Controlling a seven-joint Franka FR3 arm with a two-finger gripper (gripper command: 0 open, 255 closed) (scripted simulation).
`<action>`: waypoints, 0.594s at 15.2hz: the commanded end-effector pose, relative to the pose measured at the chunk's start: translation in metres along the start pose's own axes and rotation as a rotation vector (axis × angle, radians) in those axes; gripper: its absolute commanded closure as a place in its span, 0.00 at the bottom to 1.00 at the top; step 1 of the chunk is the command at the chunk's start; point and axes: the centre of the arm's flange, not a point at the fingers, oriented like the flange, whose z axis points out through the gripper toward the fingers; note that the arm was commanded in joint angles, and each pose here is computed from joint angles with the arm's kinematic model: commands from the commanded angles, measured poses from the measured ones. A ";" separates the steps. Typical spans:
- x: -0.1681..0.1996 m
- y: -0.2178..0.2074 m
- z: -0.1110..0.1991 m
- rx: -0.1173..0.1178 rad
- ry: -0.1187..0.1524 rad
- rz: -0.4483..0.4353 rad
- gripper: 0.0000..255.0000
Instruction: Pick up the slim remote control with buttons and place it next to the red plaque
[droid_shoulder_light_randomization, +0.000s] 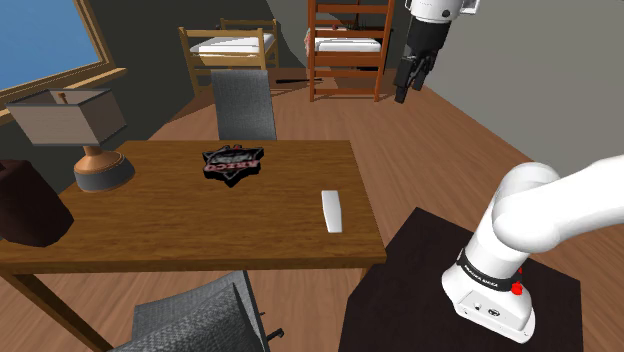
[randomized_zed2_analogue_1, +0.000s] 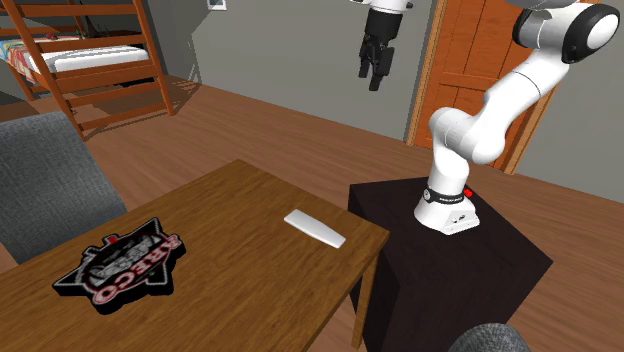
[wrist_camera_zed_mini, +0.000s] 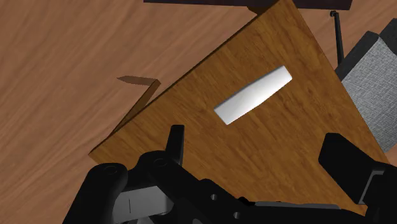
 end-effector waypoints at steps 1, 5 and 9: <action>0.000 0.000 0.000 0.000 0.000 0.000 0.00; 0.013 -0.016 0.049 0.007 -0.018 0.101 0.00; 0.026 -0.031 0.098 0.014 -0.035 0.203 0.00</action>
